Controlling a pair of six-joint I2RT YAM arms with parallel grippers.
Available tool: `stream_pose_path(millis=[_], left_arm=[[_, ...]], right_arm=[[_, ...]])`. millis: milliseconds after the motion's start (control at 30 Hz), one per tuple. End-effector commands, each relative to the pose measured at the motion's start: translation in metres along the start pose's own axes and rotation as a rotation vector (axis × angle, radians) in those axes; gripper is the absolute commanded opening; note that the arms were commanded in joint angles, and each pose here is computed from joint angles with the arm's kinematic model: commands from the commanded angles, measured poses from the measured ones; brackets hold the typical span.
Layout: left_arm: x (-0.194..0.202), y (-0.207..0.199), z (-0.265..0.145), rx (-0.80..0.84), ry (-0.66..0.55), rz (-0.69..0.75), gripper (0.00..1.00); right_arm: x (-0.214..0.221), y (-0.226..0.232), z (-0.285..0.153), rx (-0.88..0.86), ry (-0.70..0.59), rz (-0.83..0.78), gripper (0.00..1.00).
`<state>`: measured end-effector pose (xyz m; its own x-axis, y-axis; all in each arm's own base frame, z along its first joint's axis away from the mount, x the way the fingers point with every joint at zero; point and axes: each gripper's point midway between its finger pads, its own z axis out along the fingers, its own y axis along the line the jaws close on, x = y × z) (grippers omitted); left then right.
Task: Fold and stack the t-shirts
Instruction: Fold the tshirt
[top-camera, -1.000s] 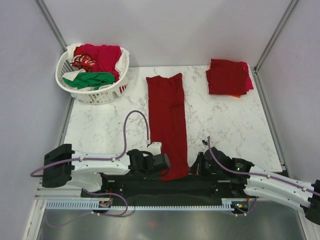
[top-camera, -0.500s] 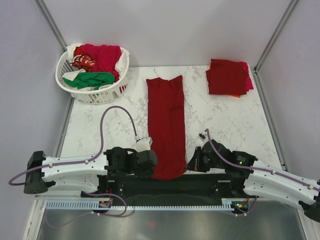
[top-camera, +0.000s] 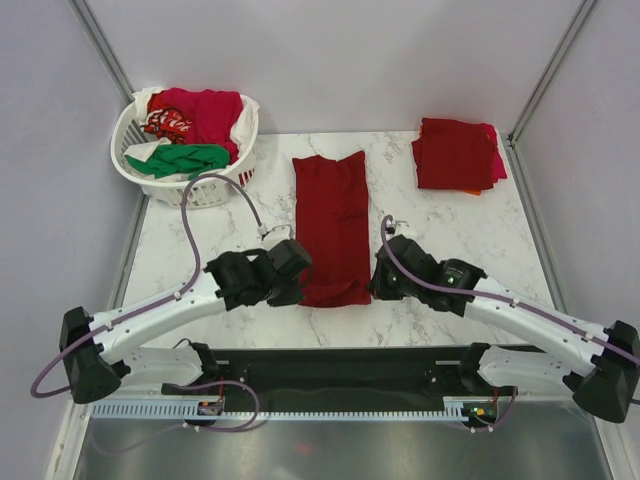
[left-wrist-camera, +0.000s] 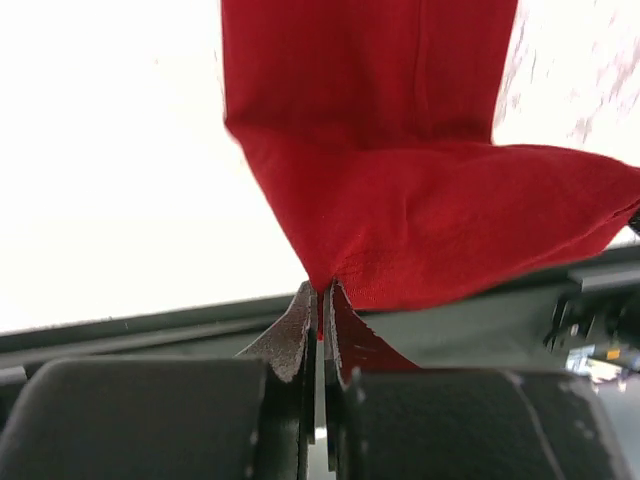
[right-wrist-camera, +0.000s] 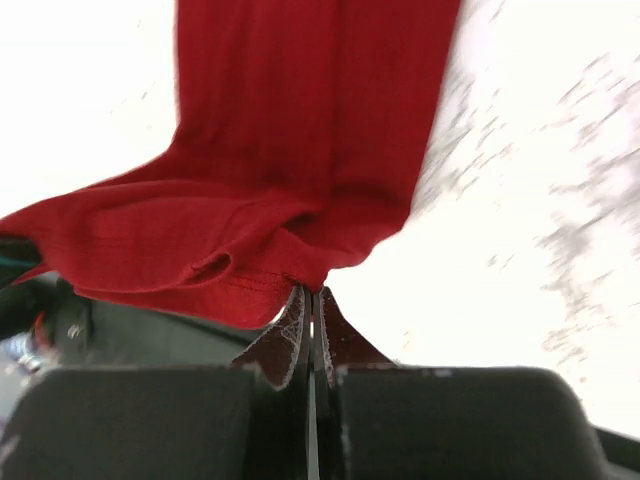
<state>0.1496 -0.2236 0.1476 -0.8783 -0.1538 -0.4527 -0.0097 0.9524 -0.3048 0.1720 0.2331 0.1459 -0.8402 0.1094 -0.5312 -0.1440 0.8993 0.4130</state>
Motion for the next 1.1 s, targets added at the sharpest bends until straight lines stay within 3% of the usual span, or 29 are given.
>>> stream_pose_path(millis=[0,400,767,800,933,1067], left_arm=[[-0.034,-0.004,0.001,-0.010,-0.036,0.100,0.02],[-0.107,-0.019,0.056,-0.059,-0.026,0.155,0.02],[-0.136,-0.014,0.114,-0.120,0.048,0.172,0.02],[-0.137,-0.012,0.120,-0.131,0.056,0.168,0.02],[-0.144,0.003,0.151,-0.193,0.083,0.178,0.08],[-0.168,0.018,0.180,-0.232,0.087,0.151,0.08]], right_arm=[[-0.051,-0.006,0.000,0.080,-0.121,-0.114,0.00],[-0.123,-0.024,0.049,0.189,-0.124,-0.179,0.00],[-0.143,-0.043,0.106,0.236,-0.042,-0.150,0.00],[-0.142,-0.051,0.115,0.255,-0.024,-0.139,0.02],[-0.149,-0.065,0.138,0.275,-0.007,-0.114,0.28],[-0.187,-0.061,0.161,0.204,-0.016,-0.048,0.32]])
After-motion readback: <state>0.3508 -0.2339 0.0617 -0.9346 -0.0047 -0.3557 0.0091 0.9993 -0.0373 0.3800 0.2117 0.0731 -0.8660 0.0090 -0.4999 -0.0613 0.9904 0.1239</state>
